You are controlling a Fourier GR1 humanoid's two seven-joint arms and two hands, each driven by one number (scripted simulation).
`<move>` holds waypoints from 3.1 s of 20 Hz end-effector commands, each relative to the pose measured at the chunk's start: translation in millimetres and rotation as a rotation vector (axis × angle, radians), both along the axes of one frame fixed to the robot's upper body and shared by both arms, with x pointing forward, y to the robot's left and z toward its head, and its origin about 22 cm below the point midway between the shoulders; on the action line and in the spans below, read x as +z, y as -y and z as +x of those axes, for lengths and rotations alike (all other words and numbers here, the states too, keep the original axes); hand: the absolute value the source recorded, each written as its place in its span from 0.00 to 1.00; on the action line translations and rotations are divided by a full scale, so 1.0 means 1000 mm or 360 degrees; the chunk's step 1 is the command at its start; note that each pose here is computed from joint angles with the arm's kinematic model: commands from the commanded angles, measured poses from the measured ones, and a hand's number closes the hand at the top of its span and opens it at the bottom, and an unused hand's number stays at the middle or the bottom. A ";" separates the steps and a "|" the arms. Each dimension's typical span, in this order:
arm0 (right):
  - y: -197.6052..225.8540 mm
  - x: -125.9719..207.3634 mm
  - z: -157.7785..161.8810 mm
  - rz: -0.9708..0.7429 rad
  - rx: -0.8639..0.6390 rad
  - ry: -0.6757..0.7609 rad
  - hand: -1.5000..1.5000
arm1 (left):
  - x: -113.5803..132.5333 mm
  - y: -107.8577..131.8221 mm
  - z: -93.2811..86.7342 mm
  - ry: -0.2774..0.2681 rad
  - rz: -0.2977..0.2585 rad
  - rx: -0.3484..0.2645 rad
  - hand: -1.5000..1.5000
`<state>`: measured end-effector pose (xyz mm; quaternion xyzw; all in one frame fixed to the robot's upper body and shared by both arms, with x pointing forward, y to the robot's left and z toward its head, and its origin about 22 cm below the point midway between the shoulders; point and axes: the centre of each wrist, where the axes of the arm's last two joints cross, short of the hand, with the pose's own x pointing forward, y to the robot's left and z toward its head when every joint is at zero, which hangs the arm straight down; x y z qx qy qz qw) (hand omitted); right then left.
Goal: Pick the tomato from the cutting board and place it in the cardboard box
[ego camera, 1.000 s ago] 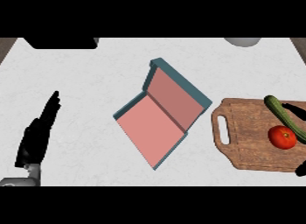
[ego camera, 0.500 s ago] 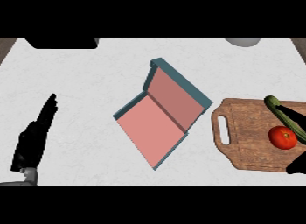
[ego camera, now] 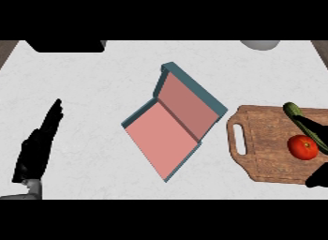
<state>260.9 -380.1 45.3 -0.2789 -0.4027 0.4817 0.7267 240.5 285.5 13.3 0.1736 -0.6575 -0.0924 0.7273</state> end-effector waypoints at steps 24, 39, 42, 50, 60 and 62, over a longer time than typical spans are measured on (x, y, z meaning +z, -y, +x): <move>-0.070 0.003 -0.049 -0.0394 0.0204 0.0597 1.00 | 0.003 -0.002 -0.010 -0.0009 -0.0022 0.0010 0.50; -0.095 0.097 -0.042 0.0380 0.0360 0.1191 1.00 | -0.013 0.009 -0.004 -0.0025 -0.0029 0.0006 0.50; -0.113 0.116 -0.047 0.0537 0.0455 0.1233 1.00 | -0.011 0.009 -0.001 0.0000 -0.0027 0.0002 0.50; -0.174 0.164 -0.046 0.0608 0.0473 0.1236 1.00 | -0.016 0.001 -0.007 0.0003 -0.0006 -0.0009 0.50; -0.264 0.161 0.034 0.0518 0.0462 0.1084 1.00 | -0.004 0.009 0.000 -0.0021 -0.0018 -0.0005 0.50; -0.286 0.159 0.020 0.0504 0.0481 0.1021 1.00 | -0.005 0.001 -0.005 -0.0008 -0.0011 -0.0004 0.50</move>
